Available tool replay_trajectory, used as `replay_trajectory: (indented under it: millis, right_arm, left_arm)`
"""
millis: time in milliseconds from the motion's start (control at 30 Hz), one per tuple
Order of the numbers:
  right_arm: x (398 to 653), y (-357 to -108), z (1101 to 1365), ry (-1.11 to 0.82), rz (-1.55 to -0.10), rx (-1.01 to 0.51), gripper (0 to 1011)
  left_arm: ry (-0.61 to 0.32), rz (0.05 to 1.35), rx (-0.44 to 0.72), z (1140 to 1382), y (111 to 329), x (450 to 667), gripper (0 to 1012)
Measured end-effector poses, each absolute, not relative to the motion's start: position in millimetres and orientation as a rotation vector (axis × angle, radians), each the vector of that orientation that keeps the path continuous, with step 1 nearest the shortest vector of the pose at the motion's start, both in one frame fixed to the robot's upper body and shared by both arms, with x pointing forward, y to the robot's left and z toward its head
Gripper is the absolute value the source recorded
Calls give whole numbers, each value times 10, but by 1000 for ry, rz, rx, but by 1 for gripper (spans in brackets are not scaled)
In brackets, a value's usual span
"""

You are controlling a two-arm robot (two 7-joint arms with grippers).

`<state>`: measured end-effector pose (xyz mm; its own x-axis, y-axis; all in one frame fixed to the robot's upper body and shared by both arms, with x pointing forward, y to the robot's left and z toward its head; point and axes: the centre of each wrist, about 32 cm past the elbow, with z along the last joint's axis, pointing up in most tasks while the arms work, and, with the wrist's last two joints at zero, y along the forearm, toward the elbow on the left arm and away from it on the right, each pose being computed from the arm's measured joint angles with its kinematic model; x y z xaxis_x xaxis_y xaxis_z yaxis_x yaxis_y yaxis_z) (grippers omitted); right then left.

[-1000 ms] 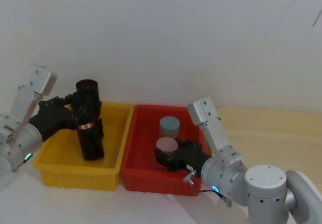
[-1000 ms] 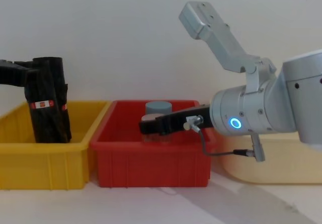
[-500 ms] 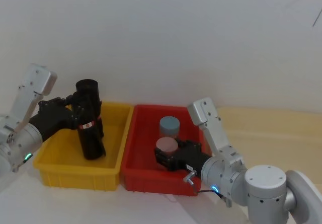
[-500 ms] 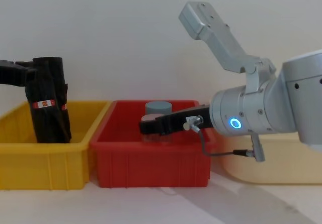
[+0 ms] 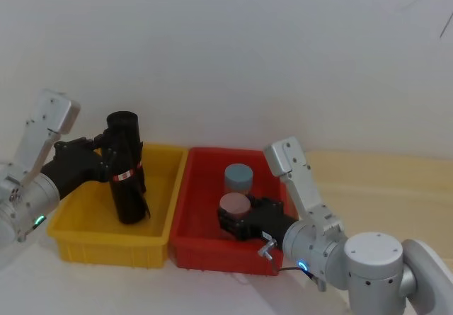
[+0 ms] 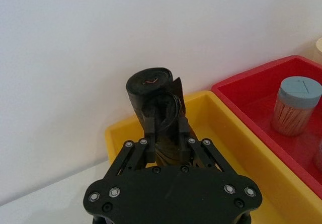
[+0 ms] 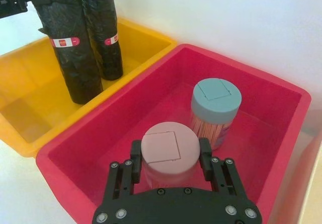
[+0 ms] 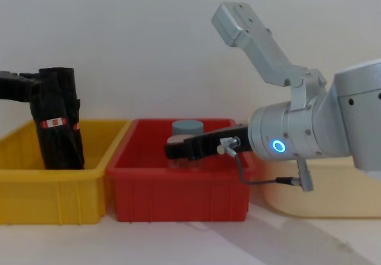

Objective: Pick up the garbage bag with the one hand and transfer it to the other hand.

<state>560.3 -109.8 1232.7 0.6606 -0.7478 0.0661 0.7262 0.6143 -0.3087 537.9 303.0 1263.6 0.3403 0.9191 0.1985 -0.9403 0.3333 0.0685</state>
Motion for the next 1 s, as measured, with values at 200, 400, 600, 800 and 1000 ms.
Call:
replay_trajectory:
  millis: [200, 400, 600, 800, 1000]
  right_arm:
    - [5603, -1098, 12327, 72, -850, -323, 663]
    - [5603, -1098, 12327, 72, -850, -323, 663]
    - [5603, -1098, 12327, 72, -850, -323, 663]
    - [5603, -1098, 12327, 72, -850, -323, 663]
    - [5603, -1099, 12327, 73, -850, -324, 663]
  left_arm:
    - [-132, 1218, 182, 12636, 3030, 5378, 223]
    - [-132, 1218, 182, 12636, 3030, 5379, 208]
    - [-132, 1218, 183, 12636, 3030, 5379, 208]
    - [-132, 1218, 183, 12636, 3030, 5379, 208]
    - [-133, 1219, 184, 12635, 3030, 5378, 208]
